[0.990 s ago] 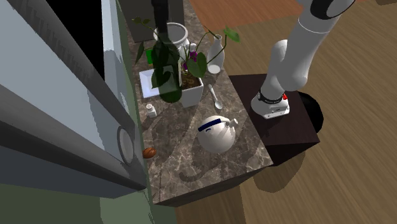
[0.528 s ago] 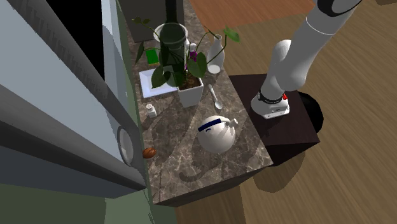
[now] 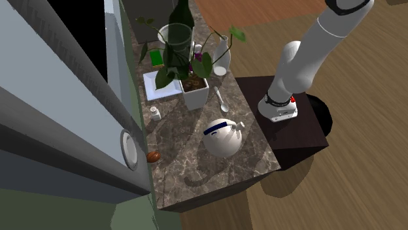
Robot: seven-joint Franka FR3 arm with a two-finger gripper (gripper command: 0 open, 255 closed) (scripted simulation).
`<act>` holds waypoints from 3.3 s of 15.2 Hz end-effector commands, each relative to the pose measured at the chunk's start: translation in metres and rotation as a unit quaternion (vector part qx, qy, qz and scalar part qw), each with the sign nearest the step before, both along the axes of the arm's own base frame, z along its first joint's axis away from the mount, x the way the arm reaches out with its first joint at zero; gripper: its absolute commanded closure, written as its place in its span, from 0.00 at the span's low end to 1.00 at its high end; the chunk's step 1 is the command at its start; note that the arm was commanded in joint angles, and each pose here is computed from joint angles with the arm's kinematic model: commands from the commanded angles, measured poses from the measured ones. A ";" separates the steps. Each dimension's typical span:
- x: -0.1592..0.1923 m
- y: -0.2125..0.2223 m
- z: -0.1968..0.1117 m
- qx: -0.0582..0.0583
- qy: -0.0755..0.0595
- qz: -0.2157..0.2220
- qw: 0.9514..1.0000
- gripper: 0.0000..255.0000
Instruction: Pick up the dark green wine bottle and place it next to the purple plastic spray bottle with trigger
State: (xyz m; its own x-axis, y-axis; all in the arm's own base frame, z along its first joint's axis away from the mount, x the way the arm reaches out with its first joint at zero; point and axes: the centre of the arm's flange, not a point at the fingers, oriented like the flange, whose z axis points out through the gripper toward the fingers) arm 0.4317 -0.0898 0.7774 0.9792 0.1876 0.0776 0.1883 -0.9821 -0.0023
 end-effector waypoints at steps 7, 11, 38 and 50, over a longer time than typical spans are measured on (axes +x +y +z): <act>-0.030 -0.104 -0.002 -0.001 0.001 -0.001 1.000 1.00; -0.044 -0.155 -0.002 -0.001 0.001 -0.001 1.000 1.00; -0.089 -0.319 -0.075 -0.001 0.001 -0.001 1.000 1.00; -0.089 -0.319 -0.139 -0.001 0.001 -0.001 1.000 1.00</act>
